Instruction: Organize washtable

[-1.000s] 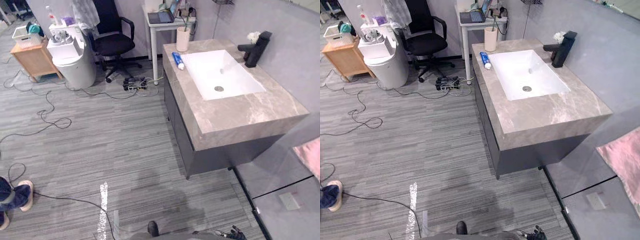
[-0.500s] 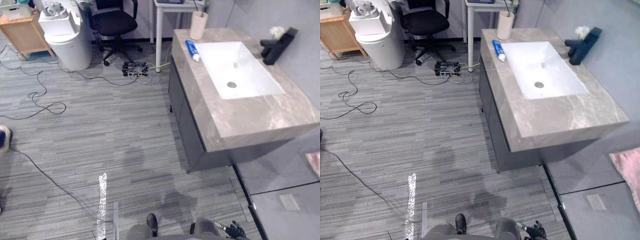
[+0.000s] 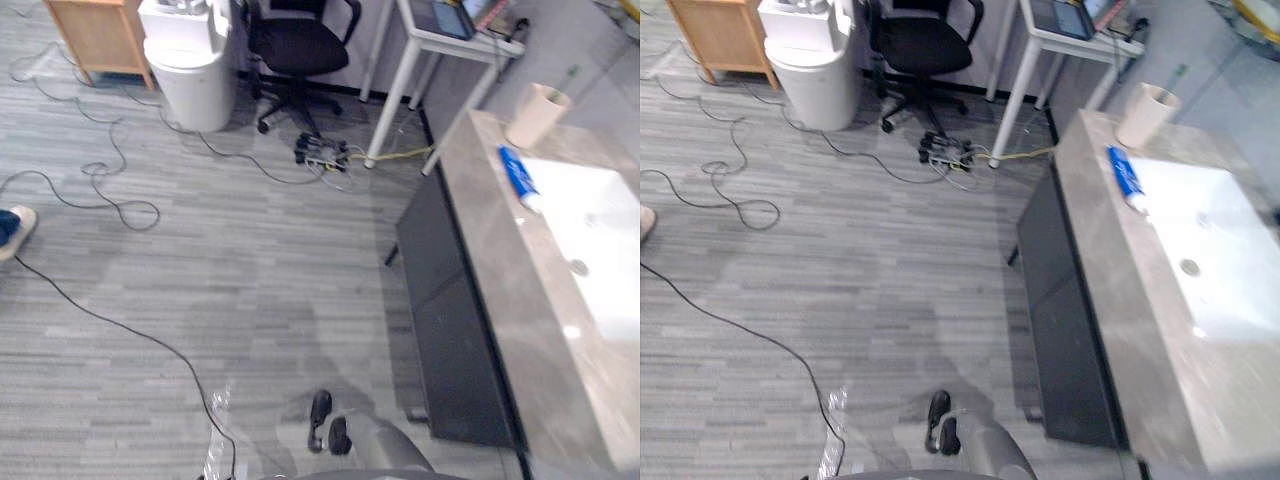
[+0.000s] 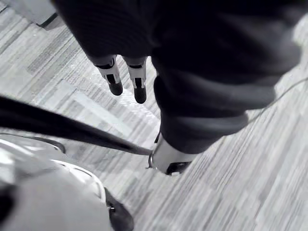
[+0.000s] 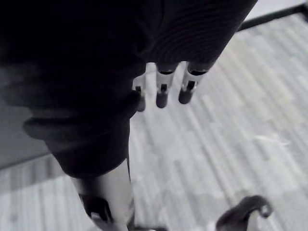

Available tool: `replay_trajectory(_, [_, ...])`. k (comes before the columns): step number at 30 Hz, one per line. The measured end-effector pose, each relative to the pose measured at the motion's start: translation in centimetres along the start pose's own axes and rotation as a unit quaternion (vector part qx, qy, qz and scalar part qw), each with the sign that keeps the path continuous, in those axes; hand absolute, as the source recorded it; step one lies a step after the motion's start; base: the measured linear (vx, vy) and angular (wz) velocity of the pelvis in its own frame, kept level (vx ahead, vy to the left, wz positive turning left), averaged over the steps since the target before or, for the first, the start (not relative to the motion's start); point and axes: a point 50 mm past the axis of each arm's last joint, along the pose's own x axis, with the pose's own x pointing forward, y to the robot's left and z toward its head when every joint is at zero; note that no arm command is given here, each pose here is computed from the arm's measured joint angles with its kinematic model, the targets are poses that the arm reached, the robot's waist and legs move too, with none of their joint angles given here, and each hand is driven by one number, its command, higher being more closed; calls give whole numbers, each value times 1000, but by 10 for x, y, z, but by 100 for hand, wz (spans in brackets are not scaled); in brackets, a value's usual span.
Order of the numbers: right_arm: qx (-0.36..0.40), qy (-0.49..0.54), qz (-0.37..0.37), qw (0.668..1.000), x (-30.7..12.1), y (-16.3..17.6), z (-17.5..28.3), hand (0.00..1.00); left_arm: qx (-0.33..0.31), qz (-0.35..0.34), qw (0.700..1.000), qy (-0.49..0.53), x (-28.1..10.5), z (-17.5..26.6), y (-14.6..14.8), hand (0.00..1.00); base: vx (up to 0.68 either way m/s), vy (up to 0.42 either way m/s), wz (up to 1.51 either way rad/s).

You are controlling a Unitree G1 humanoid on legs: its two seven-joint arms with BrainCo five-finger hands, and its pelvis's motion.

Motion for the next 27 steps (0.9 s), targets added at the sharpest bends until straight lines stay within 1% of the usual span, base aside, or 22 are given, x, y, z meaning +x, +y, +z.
replay_trajectory(2, [9,-46,11,999,5,10,31,0,3,-16,999,-28,2,16,-11,0,852,349,-36])
replay_trajectory(3, [8,-54,14,998,6,12,35,0,5,-17,999,-36,2,21,-12,0,494,201,-36])
replay_trajectory(4, [4,-61,26,998,6,22,38,0,10,-18,998,-51,3,29,-11,0,458,239,-40])
replay_trajectory(5, [2,-63,40,997,7,32,43,0,3,-18,997,-68,4,38,-9,0,553,357,-51])
replay_trajectory(7, [-1,-71,51,996,10,40,58,0,-13,-15,997,-79,4,44,-7,0,540,495,-78])
replay_trajectory(9, [-3,-81,56,995,12,45,70,0,-21,-10,997,-69,4,38,-6,0,399,620,-130])
replay_trajectory(10, [-10,-86,59,995,12,46,73,0,-25,3,999,-44,3,24,-2,0,373,676,-138])
replay_trajectory(12, [-47,-76,75,993,9,53,60,0,-30,28,998,-47,4,26,10,0,378,519,-184])
replay_trajectory(13, [-49,-73,73,993,9,53,59,0,-30,28,998,-51,4,28,11,0,338,313,-231])
replay_trajectory(14, [-57,-70,75,993,8,60,56,0,-47,42,996,-66,4,35,20,0,129,97,-171])
replay_trajectory(15, [-60,-67,73,993,8,59,54,0,-61,50,994,-72,4,37,23,0,113,120,-287])
replay_trajectory(16, [-66,-72,55,994,11,47,60,0,-95,63,992,-60,2,27,24,0,24,138,-297])
replay_trajectory(17, [-59,-75,69,993,10,62,65,0,-100,75,990,-66,4,34,32,0,-5,200,-306])
replay_trajectory(18, [-55,-71,74,993,9,66,62,0,-103,82,989,-69,4,36,38,0,-83,197,-223])
replay_trajectory(20, [-21,-43,48,998,9,52,43,0,-90,57,992,-74,6,42,32,0,-82,174,-122])
replay_trajectory(21, [3,-43,42,998,9,48,42,0,-86,53,992,-71,6,41,31,0,-61,153,-69])
replay_trajectory(23, [48,-52,27,997,9,37,45,0,-49,31,996,-63,7,40,20,0,-119,195,-65])
replay_trajectory(25, [75,-57,19,995,9,33,44,0,-23,8,998,-57,7,37,10,0,-156,199,-71])
replay_trajectory(27, [83,-59,20,995,8,34,44,0,-2,-2,999,-52,6,34,3,0,-104,117,-90])
